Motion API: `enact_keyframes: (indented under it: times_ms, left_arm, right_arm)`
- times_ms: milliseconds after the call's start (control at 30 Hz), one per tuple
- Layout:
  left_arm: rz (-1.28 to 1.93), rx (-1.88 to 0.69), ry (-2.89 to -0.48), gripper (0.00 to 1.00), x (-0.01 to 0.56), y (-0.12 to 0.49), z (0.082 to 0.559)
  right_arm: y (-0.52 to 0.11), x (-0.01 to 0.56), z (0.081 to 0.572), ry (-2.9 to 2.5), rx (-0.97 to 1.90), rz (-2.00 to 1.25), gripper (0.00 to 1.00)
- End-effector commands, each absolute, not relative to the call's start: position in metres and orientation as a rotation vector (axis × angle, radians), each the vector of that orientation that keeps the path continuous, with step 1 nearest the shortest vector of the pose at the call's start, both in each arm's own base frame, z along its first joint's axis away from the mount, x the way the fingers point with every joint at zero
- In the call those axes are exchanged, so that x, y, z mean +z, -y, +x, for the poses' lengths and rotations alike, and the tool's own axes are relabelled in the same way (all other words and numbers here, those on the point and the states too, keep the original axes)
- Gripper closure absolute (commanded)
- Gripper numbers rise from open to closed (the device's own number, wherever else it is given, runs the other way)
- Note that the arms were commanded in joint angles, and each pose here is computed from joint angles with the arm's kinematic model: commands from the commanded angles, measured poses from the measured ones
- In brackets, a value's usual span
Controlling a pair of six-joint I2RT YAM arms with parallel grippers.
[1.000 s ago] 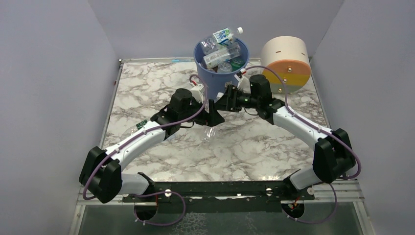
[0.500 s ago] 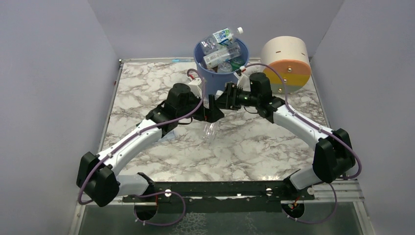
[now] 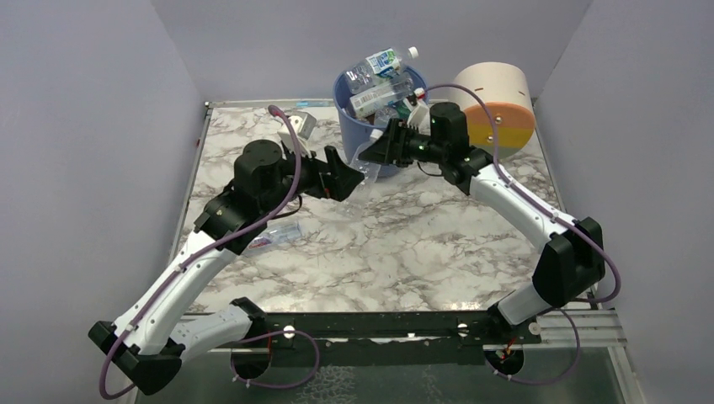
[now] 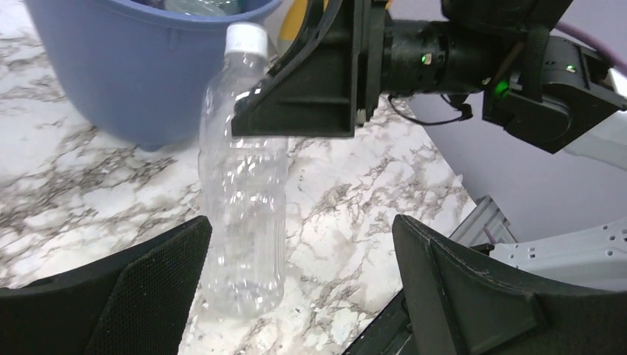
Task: Put the plastic bottles in the bin
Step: Pick up the plastic bottle at the center of the board, then place the plastic bottle in the trash bin.
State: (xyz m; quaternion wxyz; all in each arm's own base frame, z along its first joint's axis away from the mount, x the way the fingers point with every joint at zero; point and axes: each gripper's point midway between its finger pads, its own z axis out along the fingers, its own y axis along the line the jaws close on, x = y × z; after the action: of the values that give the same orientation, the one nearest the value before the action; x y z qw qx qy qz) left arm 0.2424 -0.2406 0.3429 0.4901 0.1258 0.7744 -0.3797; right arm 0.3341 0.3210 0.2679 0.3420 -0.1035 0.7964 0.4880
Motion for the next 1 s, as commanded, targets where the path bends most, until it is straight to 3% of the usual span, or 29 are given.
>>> enact_keyframes:
  times_ms: [0,500,967]
  left_arm:
    - [0.203,-0.782,-1.931,0.01,0.345,0.21,0.241]
    - [0.162,-0.777,-1.962,0.01,0.326,0.194,0.223]
    - [0.164,-0.754,-1.967,0.01,0.322,0.19,0.222]
  right_arm:
    - [-0.315,0.301,0.364,-1.989,1.197,-0.23,0.43]
    - [-0.244,0.411,0.463,-1.644,1.106,0.105,0.41]
    - [-0.222,0.412,0.532,-1.424,1.131,0.217,0.4]
